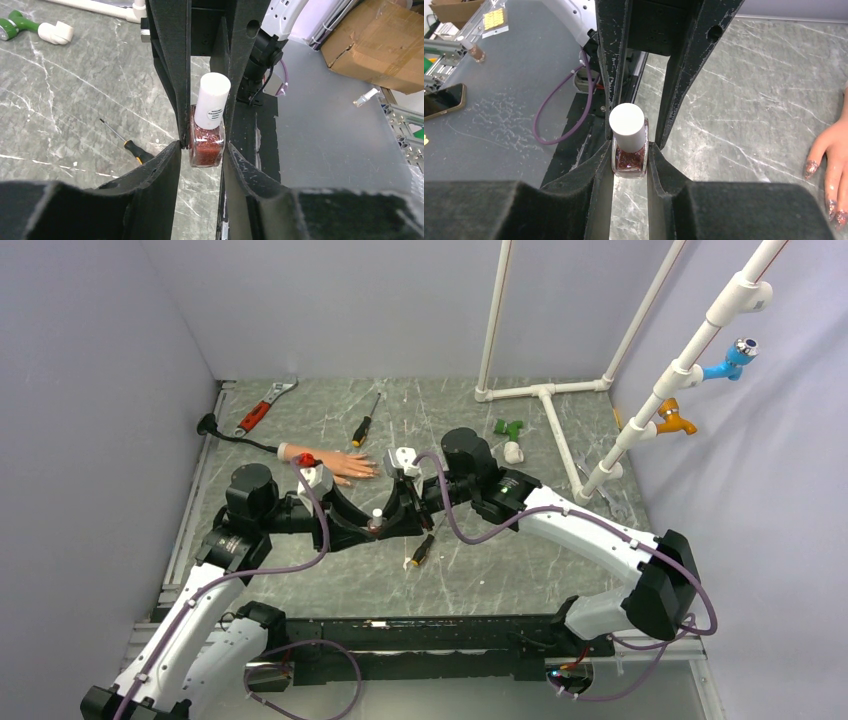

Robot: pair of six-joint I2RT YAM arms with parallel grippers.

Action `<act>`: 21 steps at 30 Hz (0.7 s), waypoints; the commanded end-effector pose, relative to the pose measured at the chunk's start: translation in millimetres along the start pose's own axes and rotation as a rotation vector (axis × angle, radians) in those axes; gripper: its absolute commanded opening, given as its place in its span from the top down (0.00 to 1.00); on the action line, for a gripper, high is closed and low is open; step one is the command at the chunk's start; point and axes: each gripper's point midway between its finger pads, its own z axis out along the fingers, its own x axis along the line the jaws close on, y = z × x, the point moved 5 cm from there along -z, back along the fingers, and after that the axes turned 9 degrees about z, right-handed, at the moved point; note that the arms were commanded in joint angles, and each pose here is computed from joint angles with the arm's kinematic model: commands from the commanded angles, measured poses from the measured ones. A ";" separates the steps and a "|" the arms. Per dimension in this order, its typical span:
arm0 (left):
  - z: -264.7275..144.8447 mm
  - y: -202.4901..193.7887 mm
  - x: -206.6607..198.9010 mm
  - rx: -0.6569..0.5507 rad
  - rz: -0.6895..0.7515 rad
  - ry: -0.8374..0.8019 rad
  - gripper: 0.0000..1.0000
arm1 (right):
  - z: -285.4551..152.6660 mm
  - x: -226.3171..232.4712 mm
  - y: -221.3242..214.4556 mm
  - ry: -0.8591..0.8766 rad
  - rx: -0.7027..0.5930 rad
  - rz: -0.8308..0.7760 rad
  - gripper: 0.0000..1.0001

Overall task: Paint the nails
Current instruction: Pick up the nail polish bottle from the center of the board.

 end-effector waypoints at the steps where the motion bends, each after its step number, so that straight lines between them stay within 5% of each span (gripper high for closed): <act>1: 0.0 10.4 -0.8 -0.018 0.050 -0.001 0.64 | 3.6 3.8 25.1 0.014 -0.049 -0.094 1.00; 6: 0.2 11.3 -1.1 -0.016 0.045 -0.003 1.00 | 6.9 3.8 24.7 0.015 -0.045 -0.084 1.00; 13: -0.9 12.7 -1.7 -0.022 0.054 0.013 1.00 | 6.4 2.1 19.1 -0.012 -0.033 -0.069 0.72; 17: -1.0 13.0 -0.7 -0.020 0.054 0.021 1.00 | 6.0 1.3 18.8 -0.018 -0.039 -0.071 0.75; 20: -1.2 13.4 0.3 -0.021 0.054 0.034 0.99 | 7.0 1.7 19.0 -0.008 -0.039 -0.070 0.88; 21: -1.5 13.9 1.1 -0.022 0.055 0.045 0.91 | 7.6 0.9 17.6 -0.008 -0.035 -0.065 0.92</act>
